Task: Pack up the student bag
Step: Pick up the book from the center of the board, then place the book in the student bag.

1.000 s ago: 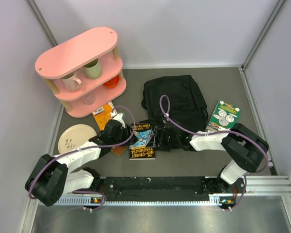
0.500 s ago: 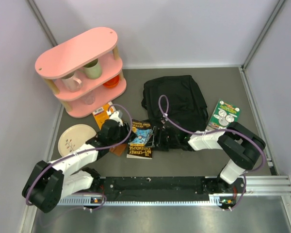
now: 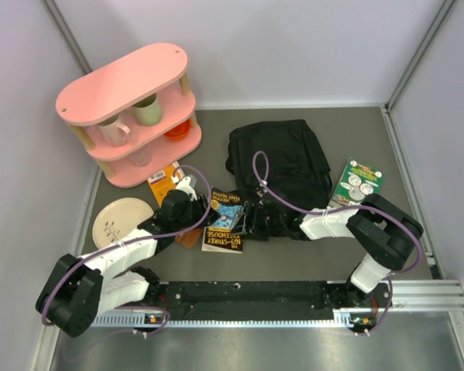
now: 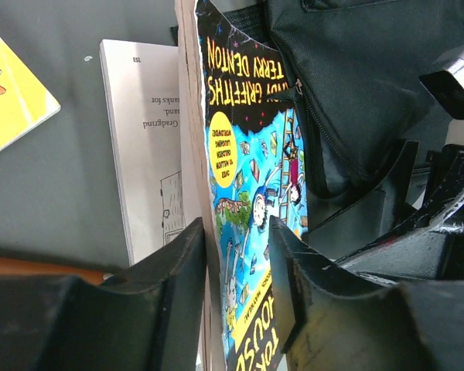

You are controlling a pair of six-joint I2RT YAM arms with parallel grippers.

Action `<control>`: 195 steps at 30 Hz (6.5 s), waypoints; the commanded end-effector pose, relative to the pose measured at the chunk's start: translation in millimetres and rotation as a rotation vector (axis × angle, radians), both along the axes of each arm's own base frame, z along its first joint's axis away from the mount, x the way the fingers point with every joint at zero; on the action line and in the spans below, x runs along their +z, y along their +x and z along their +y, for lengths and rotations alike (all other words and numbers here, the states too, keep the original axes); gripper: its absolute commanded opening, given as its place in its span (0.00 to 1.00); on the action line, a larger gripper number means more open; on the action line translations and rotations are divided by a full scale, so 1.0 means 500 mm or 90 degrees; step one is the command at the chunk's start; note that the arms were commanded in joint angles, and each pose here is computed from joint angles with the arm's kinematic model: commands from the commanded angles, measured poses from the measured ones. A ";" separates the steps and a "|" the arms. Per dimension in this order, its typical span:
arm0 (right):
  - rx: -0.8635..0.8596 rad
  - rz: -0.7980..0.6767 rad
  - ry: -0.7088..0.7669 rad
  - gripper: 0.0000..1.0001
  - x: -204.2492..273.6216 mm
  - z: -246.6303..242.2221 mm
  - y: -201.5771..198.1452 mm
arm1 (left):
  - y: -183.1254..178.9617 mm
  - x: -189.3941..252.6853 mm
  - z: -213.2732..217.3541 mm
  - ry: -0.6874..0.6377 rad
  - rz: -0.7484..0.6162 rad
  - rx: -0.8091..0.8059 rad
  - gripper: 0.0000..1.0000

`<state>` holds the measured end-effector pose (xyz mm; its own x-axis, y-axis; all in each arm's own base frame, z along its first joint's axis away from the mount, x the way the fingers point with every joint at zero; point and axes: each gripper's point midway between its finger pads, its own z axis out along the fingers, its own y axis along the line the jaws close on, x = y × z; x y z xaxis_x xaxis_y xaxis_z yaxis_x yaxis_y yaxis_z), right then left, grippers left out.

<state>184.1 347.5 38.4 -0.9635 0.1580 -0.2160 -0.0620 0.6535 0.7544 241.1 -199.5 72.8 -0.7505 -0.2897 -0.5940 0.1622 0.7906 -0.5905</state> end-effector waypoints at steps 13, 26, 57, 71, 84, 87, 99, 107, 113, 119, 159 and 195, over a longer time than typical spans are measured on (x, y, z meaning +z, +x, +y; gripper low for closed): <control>0.001 -0.004 -0.006 0.63 -0.010 0.010 0.002 | -0.007 0.005 -0.016 -0.016 -0.001 -0.019 0.00; 0.049 -0.236 0.110 0.80 0.261 -0.024 -0.003 | -0.002 0.218 0.011 -0.051 -0.204 -0.014 0.00; -0.088 -0.288 0.335 0.77 0.297 -0.087 0.049 | -0.096 0.355 -0.126 -0.350 -0.289 -0.282 0.00; -0.104 -0.360 0.338 0.00 0.330 -0.135 0.033 | -0.010 0.245 -0.068 -0.147 -0.240 -0.131 0.99; 0.151 -0.397 0.392 0.00 0.416 -0.091 -0.074 | -0.029 0.349 -0.136 -0.260 -0.344 -0.266 0.98; 0.195 -0.401 0.384 0.00 0.412 -0.085 -0.085 | -0.052 0.370 -0.149 -0.291 -0.353 -0.316 0.95; 0.200 -0.431 0.305 0.00 0.393 -0.092 -0.056 | -0.115 0.365 -0.159 -0.332 -0.338 -0.419 0.48; 0.154 -0.429 0.227 0.07 0.368 -0.113 -0.005 | -0.111 0.349 -0.155 -0.313 -0.325 -0.406 0.00; -0.033 -0.393 0.099 0.81 0.321 -0.178 0.066 | -0.020 0.348 -0.112 -0.265 -0.331 -0.196 0.00; -0.153 -0.329 0.185 0.94 0.268 -0.206 0.052 | 0.046 0.403 -0.054 -0.328 -0.349 0.001 0.00; -0.114 -0.341 0.476 0.49 0.372 -0.126 0.037 | 0.083 0.384 -0.106 -0.610 -0.240 0.035 0.00; -0.567 -0.465 -0.075 0.00 0.361 -0.565 0.029 | 0.047 0.212 -0.207 0.157 -0.277 -0.190 0.99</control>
<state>200.9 90.7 181.5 -0.2637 0.6612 -0.7023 0.0268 0.7328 0.6799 261.0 -300.1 166.0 -0.5074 0.0235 -0.8614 0.5568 0.7718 -0.3069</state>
